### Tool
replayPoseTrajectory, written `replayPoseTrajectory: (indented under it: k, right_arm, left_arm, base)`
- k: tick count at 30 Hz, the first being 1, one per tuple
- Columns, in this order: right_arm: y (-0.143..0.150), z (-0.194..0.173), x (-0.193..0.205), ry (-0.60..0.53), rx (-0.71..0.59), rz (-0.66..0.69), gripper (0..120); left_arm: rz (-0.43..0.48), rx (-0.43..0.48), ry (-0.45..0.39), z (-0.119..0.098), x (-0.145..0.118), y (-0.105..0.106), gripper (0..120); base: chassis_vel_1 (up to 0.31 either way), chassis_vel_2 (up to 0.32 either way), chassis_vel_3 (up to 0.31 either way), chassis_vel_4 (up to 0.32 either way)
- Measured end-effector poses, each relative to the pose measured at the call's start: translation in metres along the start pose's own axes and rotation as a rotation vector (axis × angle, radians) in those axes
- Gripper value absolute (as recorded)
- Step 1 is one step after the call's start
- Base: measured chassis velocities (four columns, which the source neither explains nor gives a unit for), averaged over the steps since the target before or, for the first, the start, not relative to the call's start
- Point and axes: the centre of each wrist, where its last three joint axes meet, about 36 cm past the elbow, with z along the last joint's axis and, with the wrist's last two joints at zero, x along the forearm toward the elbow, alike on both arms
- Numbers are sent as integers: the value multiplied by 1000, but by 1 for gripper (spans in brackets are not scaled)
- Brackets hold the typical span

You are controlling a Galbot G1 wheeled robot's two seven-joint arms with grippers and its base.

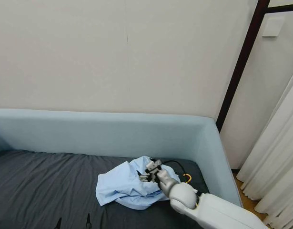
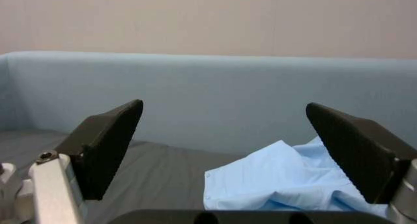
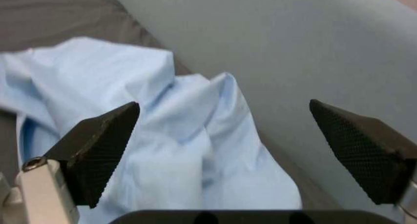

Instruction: Pick up the clothes from the sofa and hang them on the clothes hanger.

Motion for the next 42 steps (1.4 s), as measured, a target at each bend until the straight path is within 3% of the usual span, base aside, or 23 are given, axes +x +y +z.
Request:
replayPoseTrajectory:
  k: [3, 6, 12, 16, 28, 33, 35, 42]
  right_arm:
    - [-3, 23, 27, -8, 9, -7, 100]
    - [25, 69, 55, 10, 5, -47, 100]
    - [62, 104, 56, -5, -20, -81, 100]
    - [85, 125, 33, -33, -4, -144, 100]
    - [95, 137, -30, -31, 70, -211, 100]
    - [96, 147, -42, 3, 86, -218, 86]
    - [93, 158, -49, 38, 55, -236, 63]
    - [90, 158, -56, 39, 50, -246, 40]
  left_arm:
    - [-3, 0, 5, 0, -1, 2, 99]
    - [-7, 1, 16, 2, 0, 3, 98]
    - [-3, 1, 29, 2, 4, 3, 99]
    - [2, -1, 43, 2, 10, 5, 99]
    - [18, -7, 62, 1, 19, 10, 99]
    - [14, -6, 61, 1, 19, 9, 99]
    - [10, -8, 60, 1, 18, 10, 99]
    - [5, -9, 57, 1, 18, 10, 99]
  base:
    - [0, 0, 0, 0]
    - [0, 0, 0, 0]
    - [0, 0, 0, 0]
    - [0, 0, 0, 0]
    - [0, 0, 0, 0]
    - [0, 0, 0, 0]
    - [0, 0, 0, 0]
    - [0, 0, 0, 0]
